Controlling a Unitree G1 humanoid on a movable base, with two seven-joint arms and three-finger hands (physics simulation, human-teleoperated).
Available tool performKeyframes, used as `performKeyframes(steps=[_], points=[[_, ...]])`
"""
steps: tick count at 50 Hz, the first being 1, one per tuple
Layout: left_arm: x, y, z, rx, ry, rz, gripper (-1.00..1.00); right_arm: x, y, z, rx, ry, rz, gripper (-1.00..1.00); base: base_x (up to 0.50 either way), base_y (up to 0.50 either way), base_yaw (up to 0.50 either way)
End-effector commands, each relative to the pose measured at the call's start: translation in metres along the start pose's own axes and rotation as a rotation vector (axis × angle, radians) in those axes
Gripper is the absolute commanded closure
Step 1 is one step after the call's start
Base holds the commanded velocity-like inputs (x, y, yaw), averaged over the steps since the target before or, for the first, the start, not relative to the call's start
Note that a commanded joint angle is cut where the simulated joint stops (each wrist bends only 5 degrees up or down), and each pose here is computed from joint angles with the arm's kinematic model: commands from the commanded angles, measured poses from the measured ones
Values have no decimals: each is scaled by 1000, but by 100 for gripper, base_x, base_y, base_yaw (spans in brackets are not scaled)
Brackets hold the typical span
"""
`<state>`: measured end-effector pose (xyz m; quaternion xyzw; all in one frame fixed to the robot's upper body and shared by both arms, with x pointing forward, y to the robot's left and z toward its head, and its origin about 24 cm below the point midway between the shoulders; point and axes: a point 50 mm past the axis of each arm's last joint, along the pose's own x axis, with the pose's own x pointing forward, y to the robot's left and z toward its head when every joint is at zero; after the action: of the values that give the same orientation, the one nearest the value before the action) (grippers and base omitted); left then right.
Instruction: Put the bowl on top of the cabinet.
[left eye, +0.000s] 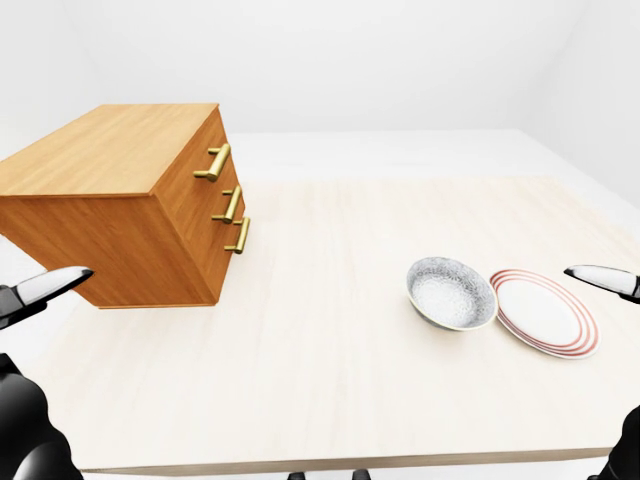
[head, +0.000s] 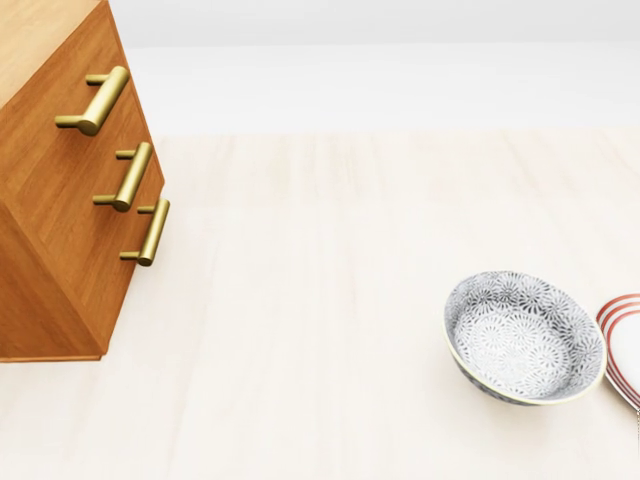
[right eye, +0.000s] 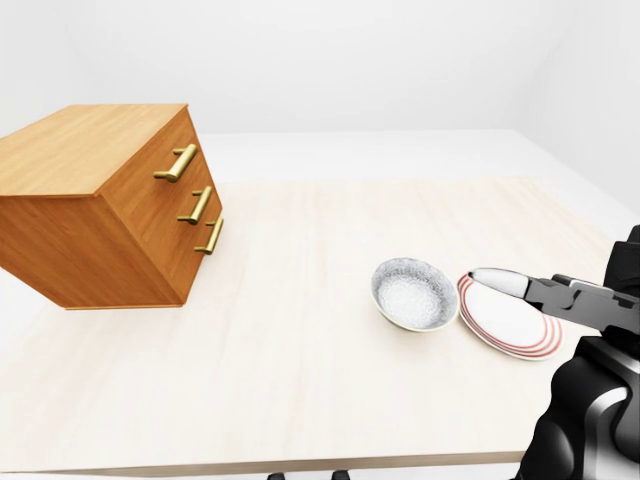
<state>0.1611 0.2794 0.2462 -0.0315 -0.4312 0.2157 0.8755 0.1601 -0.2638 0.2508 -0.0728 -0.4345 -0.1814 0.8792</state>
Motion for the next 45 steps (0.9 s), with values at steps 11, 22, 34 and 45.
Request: performKeyframes(steps=[11, 22, 34, 45], points=[[1, 1, -3, 3, 9, 0, -100, 0, 1, 0, 3, 0, 5, -100, 6, 50, 0], [0, 0, -3, 3, 10, 1, -100, 0, 2, -1, 3, 5, 7, -100, 6, 50, 0], [0, -1, -1, 2, 3, -2, -100, 0, 2, 1, 5, -6, 8, -100, 6, 50, 0], [0, -1, -1, 3, 2, -2, -100, 5, 1, -6, -3, 12, 1, -100, 3, 25, 0]])
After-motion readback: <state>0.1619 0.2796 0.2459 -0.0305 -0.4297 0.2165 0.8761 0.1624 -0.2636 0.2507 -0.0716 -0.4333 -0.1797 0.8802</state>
